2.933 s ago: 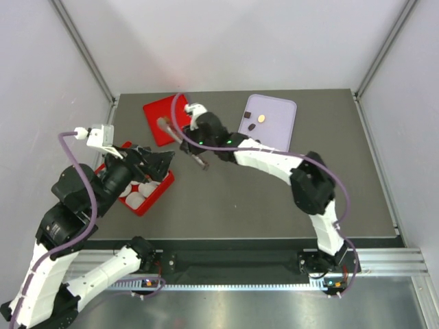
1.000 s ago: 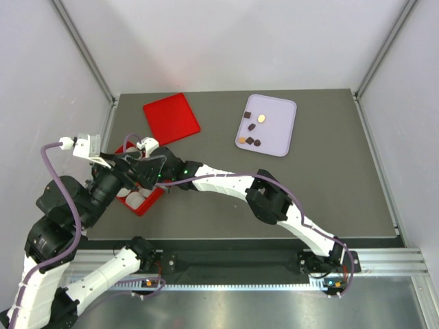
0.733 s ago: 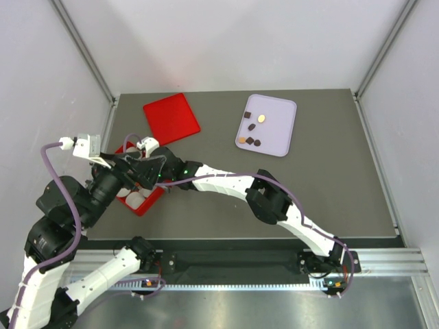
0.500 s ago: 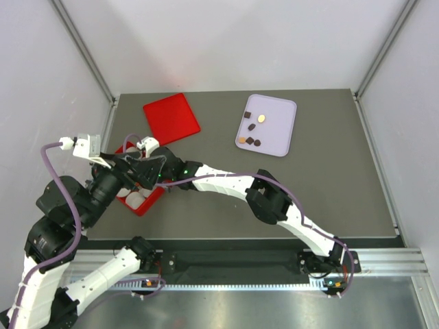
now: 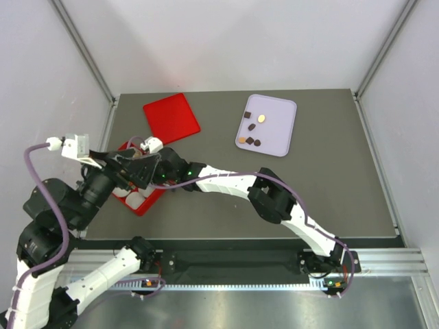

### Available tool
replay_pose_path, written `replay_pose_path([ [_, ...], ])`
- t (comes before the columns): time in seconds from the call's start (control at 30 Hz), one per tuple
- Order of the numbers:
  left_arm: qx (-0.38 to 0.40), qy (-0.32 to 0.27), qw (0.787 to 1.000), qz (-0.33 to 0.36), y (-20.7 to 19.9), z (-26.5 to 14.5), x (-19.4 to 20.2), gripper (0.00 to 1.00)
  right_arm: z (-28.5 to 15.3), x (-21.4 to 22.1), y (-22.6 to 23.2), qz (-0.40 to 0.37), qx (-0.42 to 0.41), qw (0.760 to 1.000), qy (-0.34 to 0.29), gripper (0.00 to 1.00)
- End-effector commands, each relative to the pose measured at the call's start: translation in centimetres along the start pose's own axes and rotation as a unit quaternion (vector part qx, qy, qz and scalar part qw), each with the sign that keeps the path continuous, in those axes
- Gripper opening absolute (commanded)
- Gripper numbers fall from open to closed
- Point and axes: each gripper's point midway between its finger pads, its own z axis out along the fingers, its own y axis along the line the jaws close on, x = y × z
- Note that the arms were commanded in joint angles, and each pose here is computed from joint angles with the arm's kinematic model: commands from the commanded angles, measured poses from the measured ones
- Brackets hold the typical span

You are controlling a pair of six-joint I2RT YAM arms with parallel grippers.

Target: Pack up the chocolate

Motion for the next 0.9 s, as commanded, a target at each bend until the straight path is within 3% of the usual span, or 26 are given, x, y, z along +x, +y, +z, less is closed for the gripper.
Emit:
replay_pose_path([
  [0.0,0.007,-0.030,0.999,-0.006,-0.6,-1.1,-2.4,0.99,-4.2,-10.5,1.0,0.007,-0.017,0.993,-0.120,0.36],
  [0.27,0.034,-0.025,0.999,-0.030,-1.9,-0.9,-2.5,0.99,-7.6,-11.8,-1.6,0.022,0.002,0.990,-0.141,0.35],
  [0.4,0.036,-0.018,0.998,-0.038,-2.2,-0.3,-2.4,0.99,-11.5,-13.8,-4.2,0.031,0.030,0.987,-0.157,0.35],
  [0.57,0.041,0.010,0.998,-0.047,-2.7,1.1,-0.9,0.99,-17.0,-12.3,-11.9,0.053,0.134,0.980,-0.138,0.34],
  [0.63,0.045,0.017,0.997,-0.053,-2.8,1.6,-0.3,0.99,-18.6,-9.6,-14.9,0.070,0.170,0.977,-0.109,0.34],
  [0.7,0.042,0.023,0.997,-0.057,-2.7,2.1,0.2,0.99,-21.4,-9.8,-18.0,0.080,0.204,0.969,-0.115,0.35],
  [0.87,0.011,0.054,0.997,-0.053,-1.2,4.0,3.3,0.99,-26.5,-6.0,-25.3,0.078,0.318,0.944,-0.050,0.36],
])
